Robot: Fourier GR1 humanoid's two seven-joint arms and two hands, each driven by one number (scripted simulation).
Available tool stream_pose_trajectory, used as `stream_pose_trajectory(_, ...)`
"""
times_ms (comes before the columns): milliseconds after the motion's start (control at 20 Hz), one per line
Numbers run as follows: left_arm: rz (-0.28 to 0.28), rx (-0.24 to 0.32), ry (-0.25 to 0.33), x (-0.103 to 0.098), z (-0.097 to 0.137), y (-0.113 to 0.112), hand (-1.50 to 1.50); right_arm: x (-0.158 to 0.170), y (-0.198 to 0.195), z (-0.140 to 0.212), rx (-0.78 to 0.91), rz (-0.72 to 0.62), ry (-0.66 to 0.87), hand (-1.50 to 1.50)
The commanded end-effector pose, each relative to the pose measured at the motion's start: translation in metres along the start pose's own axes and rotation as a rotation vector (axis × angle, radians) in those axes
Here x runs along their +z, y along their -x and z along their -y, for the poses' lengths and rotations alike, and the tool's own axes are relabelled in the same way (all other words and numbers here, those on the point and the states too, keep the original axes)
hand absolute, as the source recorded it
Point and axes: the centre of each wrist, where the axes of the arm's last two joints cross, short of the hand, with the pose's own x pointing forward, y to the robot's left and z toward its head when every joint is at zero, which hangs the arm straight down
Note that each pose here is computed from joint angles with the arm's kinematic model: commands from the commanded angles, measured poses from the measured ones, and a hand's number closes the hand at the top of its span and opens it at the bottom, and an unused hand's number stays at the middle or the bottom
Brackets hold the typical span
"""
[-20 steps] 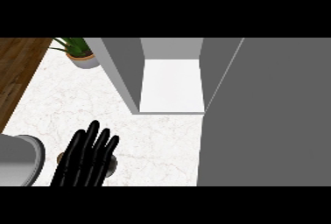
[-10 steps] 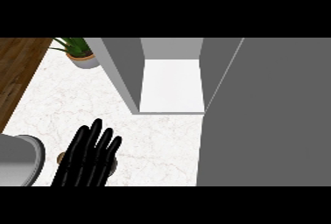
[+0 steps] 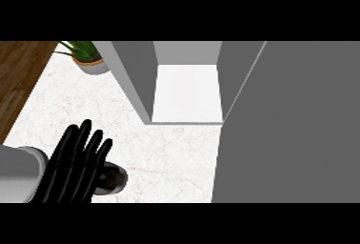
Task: Pick up the wine, place it into the cabinet and close the cabinet
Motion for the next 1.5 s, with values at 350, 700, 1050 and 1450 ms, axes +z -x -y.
stream_pose_trajectory(350,0.064,-0.030,-0.083,0.016,-0.040,-0.028,-1.50,0.010,-0.036,0.002,0.013,0.036,0.005,-1.50)
stream_pose_trajectory(700,0.014,-0.029,-0.133,0.013,-0.079,-0.021,-1.50,0.015,-0.028,-0.007,-0.002,0.035,0.001,-1.50)
stream_pose_trajectory(1050,-0.046,0.002,-0.124,0.013,-0.106,-0.004,-1.50,0.009,-0.037,0.000,0.013,0.031,-0.008,-1.50)
stream_pose_trajectory(1450,-0.089,0.016,-0.104,-0.012,-0.125,0.054,-1.50,0.005,-0.026,-0.001,0.000,0.038,-0.013,-1.50)
